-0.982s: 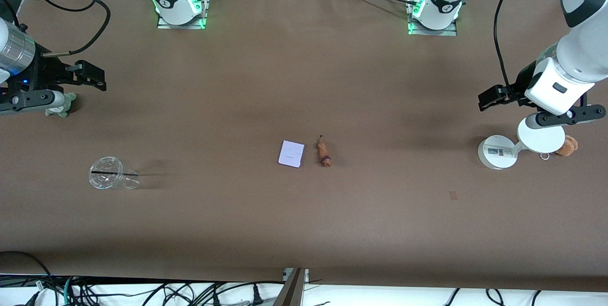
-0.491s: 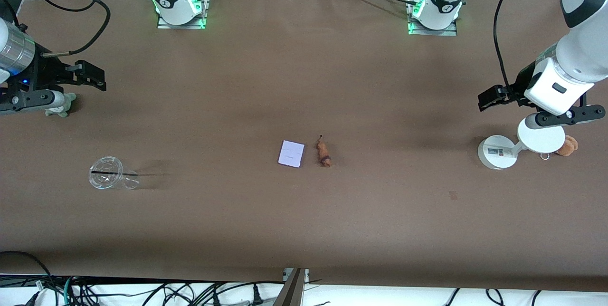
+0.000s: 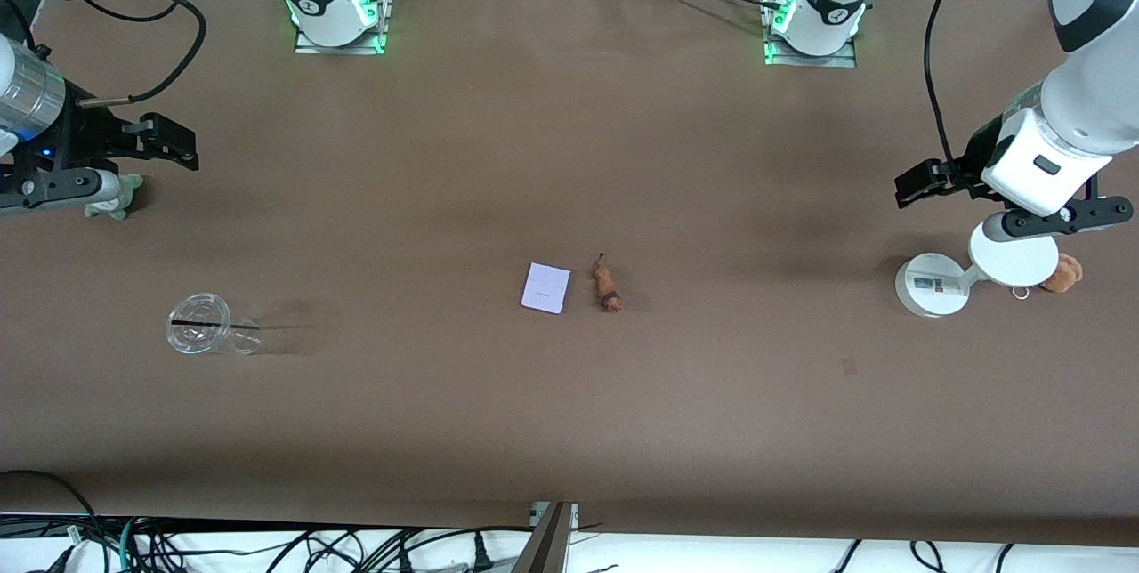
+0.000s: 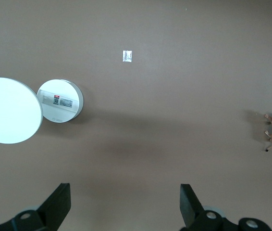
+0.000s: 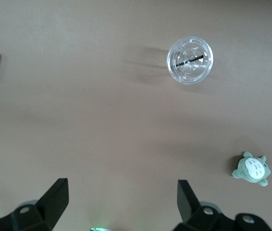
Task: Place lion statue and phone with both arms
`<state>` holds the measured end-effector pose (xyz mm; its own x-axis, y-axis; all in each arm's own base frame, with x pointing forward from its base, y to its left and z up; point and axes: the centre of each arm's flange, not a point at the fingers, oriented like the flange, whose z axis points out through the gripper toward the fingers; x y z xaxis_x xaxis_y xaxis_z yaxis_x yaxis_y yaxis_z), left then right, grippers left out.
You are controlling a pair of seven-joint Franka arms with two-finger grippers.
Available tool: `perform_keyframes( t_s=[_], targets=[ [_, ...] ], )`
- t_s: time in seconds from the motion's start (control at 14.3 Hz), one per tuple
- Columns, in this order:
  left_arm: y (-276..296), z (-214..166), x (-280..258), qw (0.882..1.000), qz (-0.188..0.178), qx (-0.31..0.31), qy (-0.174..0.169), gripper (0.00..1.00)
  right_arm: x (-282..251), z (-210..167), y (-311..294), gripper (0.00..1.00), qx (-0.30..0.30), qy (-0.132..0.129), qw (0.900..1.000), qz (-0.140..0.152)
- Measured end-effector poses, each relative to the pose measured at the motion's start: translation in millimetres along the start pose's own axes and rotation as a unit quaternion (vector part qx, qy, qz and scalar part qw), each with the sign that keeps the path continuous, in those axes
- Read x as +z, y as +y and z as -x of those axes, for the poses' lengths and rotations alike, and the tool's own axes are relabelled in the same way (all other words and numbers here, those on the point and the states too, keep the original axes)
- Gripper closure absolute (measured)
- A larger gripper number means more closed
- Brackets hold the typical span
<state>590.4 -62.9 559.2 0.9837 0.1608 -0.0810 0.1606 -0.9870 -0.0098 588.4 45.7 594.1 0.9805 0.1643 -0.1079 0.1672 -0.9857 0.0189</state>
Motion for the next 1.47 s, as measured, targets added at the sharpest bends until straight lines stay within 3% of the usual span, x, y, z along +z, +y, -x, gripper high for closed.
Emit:
perform_keyframes(
  t_s=[0.35,0.84,1.19,1.47],
  targets=[
    [18,-3,11,1.0,0.002,0.0,-0.001,0.0,0,0,1,0.0,0.001,0.0,1.0,0.0],
    [237,0,163,0.993,0.048,-0.106,0.001,0.0,0,0,4,0.0,0.003,0.001,1.0,0.0],
    [311,-2,236,0.99,0.041,-0.135,-0.013,0.0,1,-4,6,0.0,0.006,0.008,1.0,0.001],
    [347,8,277,0.986,0.038,-0.159,0.013,0.0,12,-15,7,0.0,0.006,0.011,1.0,0.003]
  ],
)
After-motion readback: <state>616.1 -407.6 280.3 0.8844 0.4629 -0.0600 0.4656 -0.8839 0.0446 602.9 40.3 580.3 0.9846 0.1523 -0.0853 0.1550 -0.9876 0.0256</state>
